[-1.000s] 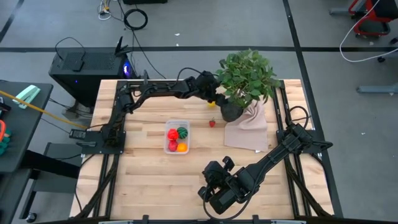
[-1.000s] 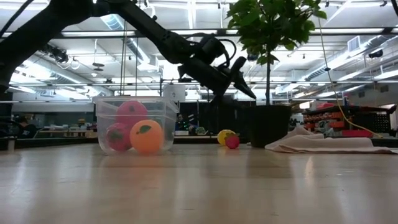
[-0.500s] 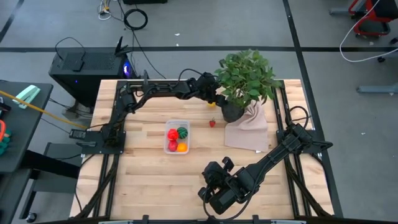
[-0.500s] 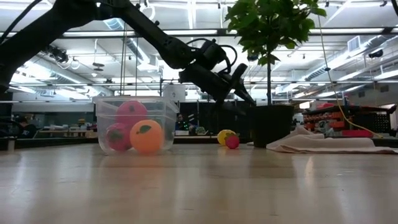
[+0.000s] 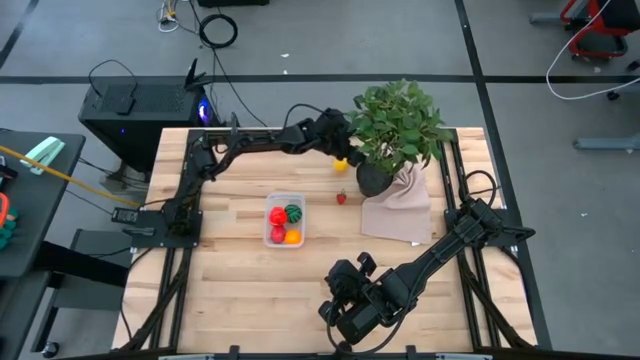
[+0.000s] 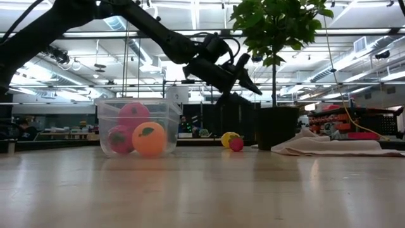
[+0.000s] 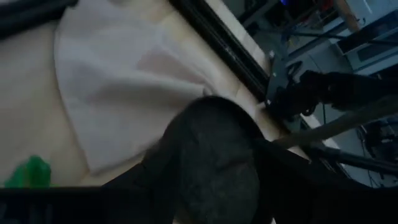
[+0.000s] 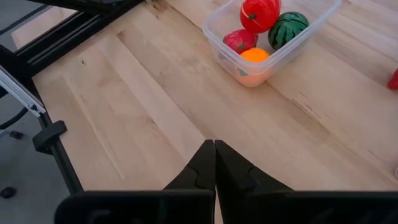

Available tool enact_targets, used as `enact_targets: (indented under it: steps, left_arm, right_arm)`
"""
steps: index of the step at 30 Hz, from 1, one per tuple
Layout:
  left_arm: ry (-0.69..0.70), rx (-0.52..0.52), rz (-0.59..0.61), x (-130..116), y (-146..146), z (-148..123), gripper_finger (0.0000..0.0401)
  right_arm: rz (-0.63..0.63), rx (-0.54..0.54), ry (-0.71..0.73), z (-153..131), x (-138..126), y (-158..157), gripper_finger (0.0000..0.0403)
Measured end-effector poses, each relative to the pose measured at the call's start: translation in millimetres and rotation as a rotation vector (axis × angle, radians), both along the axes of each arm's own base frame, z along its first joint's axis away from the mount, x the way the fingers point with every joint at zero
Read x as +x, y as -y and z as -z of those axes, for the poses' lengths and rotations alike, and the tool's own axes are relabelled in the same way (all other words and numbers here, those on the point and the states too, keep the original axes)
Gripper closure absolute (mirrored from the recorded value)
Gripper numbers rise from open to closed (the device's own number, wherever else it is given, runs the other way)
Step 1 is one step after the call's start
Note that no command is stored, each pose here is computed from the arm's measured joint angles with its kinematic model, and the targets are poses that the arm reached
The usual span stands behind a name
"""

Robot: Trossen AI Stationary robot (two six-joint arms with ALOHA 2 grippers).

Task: Pick and placing Produce into tupperware
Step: Adjust the flower pot, then put the red strawberry into the transparent bin

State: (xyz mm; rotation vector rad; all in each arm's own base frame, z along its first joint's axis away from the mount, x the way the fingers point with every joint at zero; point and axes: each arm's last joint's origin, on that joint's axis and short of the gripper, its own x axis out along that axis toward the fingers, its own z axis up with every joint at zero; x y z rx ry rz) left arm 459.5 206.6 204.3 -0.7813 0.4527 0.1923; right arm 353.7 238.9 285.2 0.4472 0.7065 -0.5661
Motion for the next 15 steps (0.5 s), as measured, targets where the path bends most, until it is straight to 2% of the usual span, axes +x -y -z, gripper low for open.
enact_targets:
  steps: [3, 7, 12, 15]
  left_arm:
    - [-0.070, 0.031, 0.007, -8.8, -12.8, -6.0, 0.0202]
    - [-0.216, 0.079, -0.001, -33.2, -30.4, -11.2, 0.0210]
    - [-0.253, 0.096, -0.030, -63.7, -43.7, -26.7, 0.0213]
    - [-0.224, 0.125, -0.078, -86.2, -46.8, -49.9, 0.0214]
  right_arm:
    - [0.002, 0.011, -0.002, 0.1, 0.0, -0.2, 0.0396]
    - [0.002, 0.014, -0.002, 0.1, -0.2, -0.5, 0.0396]
    - [-0.012, -0.010, -0.008, 0.1, 0.7, 1.0, 0.0396]
    - [-0.016, -0.018, -0.013, 0.1, 1.8, 2.8, 0.0396]
